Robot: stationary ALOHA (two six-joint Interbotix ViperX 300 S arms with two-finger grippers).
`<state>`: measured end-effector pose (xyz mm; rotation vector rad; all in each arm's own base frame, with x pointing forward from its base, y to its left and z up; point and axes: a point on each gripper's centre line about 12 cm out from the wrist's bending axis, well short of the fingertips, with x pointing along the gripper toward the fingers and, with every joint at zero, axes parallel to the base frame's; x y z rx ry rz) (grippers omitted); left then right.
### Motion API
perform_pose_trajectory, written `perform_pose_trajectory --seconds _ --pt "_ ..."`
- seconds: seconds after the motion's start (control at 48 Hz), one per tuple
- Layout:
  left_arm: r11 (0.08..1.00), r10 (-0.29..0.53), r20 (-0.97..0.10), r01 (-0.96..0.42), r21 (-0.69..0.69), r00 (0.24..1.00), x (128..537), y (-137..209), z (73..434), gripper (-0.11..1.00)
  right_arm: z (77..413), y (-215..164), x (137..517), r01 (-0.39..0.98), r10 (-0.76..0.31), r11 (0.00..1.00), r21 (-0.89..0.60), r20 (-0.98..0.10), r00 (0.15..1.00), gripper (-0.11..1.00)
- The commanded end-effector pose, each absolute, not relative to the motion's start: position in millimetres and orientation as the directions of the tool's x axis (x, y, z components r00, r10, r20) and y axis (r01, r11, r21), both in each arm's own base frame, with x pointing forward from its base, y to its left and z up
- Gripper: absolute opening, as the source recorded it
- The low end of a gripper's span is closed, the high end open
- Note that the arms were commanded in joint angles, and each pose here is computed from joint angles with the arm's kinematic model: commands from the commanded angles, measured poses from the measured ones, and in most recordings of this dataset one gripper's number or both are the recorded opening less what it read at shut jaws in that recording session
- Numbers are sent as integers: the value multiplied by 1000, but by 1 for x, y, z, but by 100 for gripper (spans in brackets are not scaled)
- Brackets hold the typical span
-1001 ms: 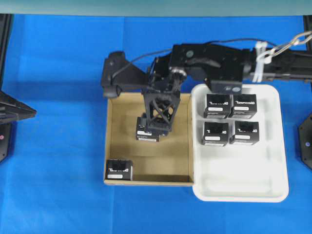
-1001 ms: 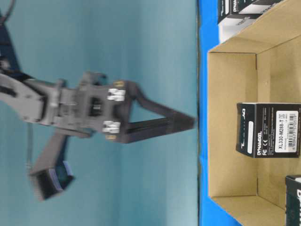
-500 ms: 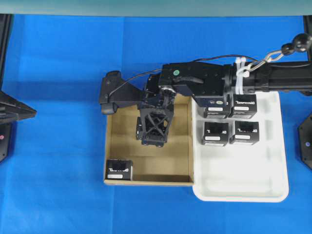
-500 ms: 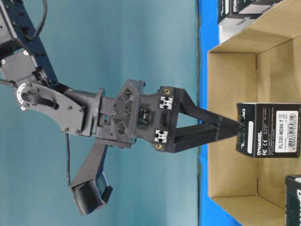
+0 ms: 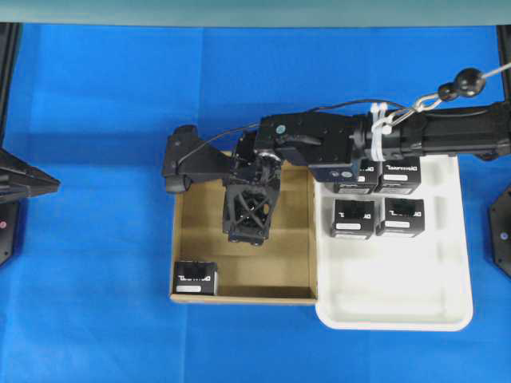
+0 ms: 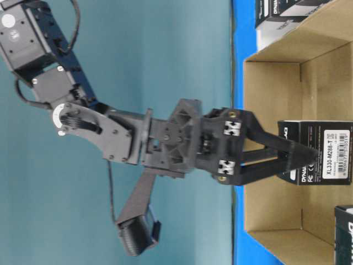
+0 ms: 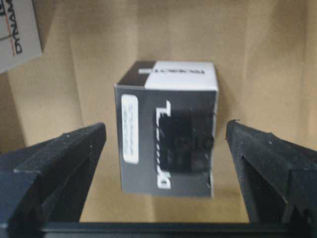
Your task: Pick the box from inside the cardboard box.
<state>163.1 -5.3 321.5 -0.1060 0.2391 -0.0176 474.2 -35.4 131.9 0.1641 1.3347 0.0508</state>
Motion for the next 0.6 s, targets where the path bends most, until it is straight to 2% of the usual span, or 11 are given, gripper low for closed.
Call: perform_pose_trajectory --seconds 0.0,0.125,0.438,0.521,0.584 --pt "995 -30 -218 7 -103 976 165 -5 330 -3 123 -30 476 51 136 987 152 -962 236 100" --pt "995 -31 -219 9 -103 975 165 -6 330 -3 114 -29 474 54 136 987 151 -965 225 100" --pt "995 -31 -221 8 -104 975 165 -6 330 -3 114 -28 475 58 132 987 149 -964 230 99" --pt "995 -31 -219 8 -104 975 165 -6 330 -3 115 -27 476 61 130 987 148 -962 241 92" --pt "994 -31 -219 8 -106 975 165 -6 330 -3 117 -27 477 61 130 987 149 -961 243 80"
